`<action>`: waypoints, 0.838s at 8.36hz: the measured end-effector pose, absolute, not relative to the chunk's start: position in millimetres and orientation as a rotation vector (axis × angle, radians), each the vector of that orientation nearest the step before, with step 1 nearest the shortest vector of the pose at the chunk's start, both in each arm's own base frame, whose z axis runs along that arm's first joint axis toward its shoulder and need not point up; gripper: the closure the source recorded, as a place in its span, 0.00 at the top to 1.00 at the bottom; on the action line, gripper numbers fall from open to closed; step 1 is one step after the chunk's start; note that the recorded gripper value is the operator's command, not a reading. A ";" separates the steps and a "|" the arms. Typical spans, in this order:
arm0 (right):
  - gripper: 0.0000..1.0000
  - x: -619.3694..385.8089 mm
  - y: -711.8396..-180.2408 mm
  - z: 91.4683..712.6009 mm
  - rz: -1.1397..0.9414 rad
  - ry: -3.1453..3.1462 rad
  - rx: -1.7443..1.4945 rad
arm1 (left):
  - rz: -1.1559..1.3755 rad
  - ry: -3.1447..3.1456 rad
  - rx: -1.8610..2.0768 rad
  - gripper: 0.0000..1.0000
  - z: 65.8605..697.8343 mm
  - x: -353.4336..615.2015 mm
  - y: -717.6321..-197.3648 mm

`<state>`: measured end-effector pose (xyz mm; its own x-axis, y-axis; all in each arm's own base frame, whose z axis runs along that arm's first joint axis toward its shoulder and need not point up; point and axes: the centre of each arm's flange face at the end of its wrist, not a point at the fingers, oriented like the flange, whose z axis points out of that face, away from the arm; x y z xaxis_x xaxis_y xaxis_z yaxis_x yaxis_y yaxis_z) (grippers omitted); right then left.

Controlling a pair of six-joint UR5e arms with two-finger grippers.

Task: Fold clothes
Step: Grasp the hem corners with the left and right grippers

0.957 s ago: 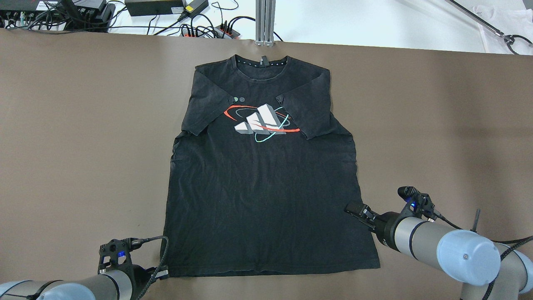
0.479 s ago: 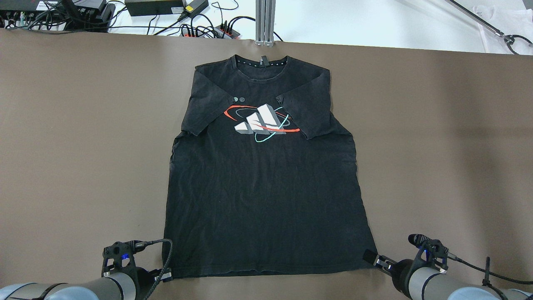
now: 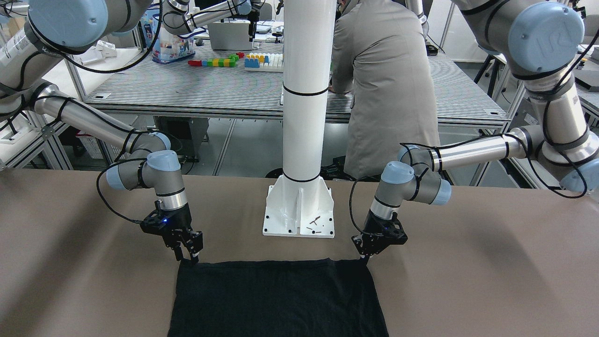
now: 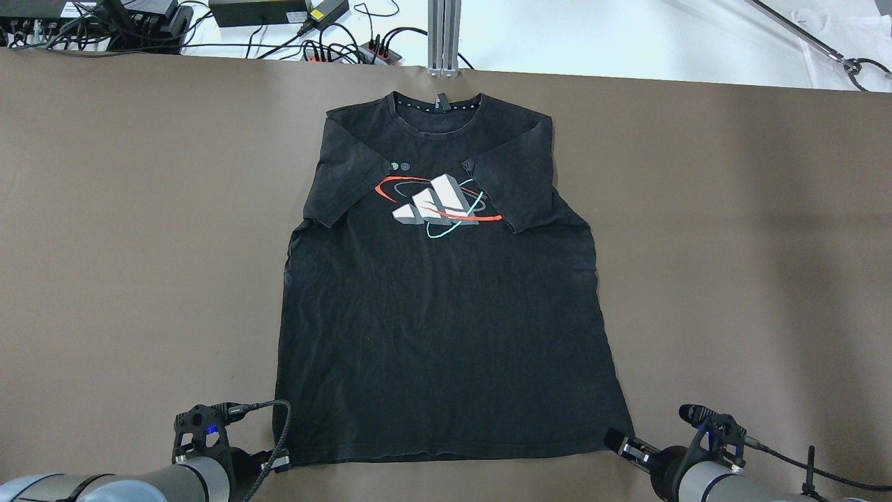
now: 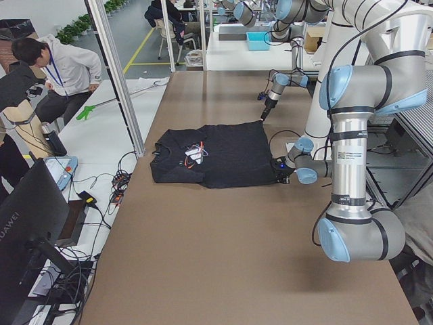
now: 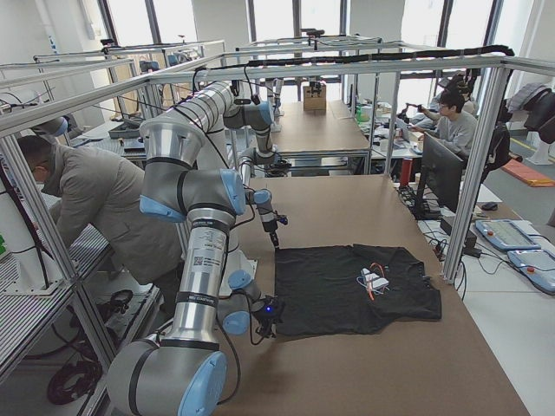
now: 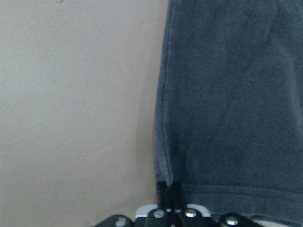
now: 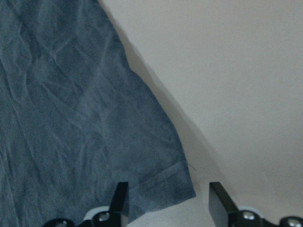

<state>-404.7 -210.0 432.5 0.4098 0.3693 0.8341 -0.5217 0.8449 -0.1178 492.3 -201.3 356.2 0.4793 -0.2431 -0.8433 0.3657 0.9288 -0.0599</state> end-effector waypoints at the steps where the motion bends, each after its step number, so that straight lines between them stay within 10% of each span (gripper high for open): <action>1: 0.50 -404.5 -209.9 431.3 0.566 -1.005 0.172 | -0.374 1.008 0.136 0.00 354.8 492.6 -201.5; 7: 0.00 -400.9 -210.2 433.1 0.565 -0.998 0.175 | -0.376 1.020 0.138 0.00 348.3 494.6 -202.0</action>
<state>-400.9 -210.2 433.1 0.4130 0.3682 0.8330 -0.5243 0.8440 -0.1131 494.6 -202.0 348.3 0.4661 -0.2421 -0.8509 0.3690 0.9274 -0.0617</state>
